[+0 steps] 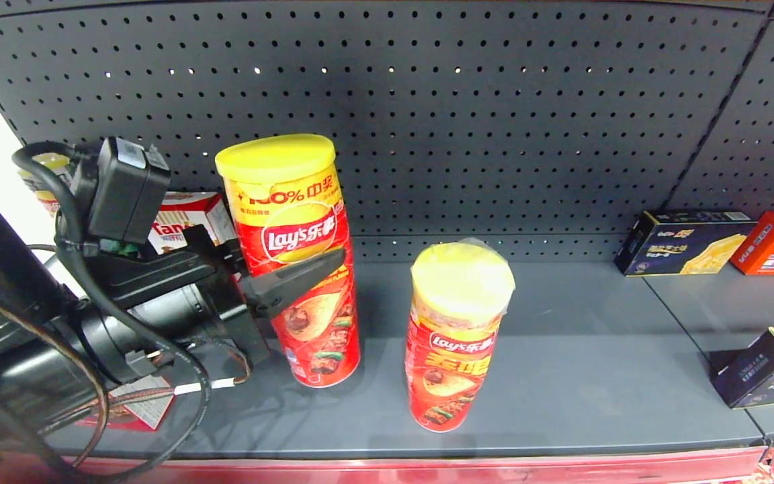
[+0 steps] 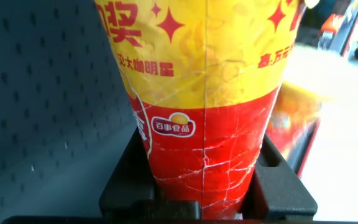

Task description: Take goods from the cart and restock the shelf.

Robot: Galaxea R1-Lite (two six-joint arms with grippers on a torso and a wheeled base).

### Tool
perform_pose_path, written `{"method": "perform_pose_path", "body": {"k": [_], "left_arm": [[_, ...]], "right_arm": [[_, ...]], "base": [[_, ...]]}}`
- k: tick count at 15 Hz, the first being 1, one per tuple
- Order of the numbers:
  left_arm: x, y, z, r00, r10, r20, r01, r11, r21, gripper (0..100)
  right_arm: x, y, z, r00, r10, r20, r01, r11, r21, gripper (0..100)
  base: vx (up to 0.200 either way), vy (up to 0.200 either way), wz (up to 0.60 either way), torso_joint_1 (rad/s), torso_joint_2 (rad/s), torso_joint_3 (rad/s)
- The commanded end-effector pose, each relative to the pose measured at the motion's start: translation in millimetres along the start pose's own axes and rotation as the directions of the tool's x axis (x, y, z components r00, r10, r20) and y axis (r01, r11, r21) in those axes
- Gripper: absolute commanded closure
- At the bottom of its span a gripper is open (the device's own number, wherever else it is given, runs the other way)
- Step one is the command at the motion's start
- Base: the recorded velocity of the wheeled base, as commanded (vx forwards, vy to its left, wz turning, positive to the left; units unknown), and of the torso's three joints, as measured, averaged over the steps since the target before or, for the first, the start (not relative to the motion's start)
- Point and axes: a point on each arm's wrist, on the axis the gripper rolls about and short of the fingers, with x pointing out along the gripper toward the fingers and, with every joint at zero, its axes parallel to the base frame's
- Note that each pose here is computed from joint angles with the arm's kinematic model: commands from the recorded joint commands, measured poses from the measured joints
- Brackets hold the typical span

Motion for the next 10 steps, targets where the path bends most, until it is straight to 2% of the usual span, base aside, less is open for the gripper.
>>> {"method": "perform_pose_path", "body": {"k": [1, 3, 5, 10], "left_arm": [[12, 6.6, 3.5, 1.000, 0.005, 0.006, -0.005, 1.000, 0.002, 100], [16, 12.1, 0.9, 0.999, 0.020, -0.048, -0.021, 1.000, -0.013, 100], [28, 18.1, 3.7, 0.999, 0.010, -0.047, -0.011, 1.000, -0.019, 100], [50, 30.4, 2.7, 0.995, -0.049, -0.089, 0.046, 0.998, -0.042, 100]], "right_arm": [[0, 0, 0, 1.000, -0.001, -0.002, 0.001, 1.000, 0.000, 0], [0, 0, 0, 1.000, -0.001, -0.002, 0.001, 1.000, 0.000, 0], [0, 0, 0, 1.000, 0.001, -0.002, -0.001, 1.000, 0.000, 0], [0, 0, 0, 1.000, 0.001, -0.002, -0.001, 1.000, 0.000, 0]], "base": [[0.000, 0.000, 0.00, 0.000, 0.00, 0.000], [0.000, 0.000, 0.00, 0.000, 0.00, 0.000], [0.000, 0.000, 0.00, 0.000, 0.00, 0.000], [0.000, 0.000, 0.00, 0.000, 0.00, 0.000]]}}
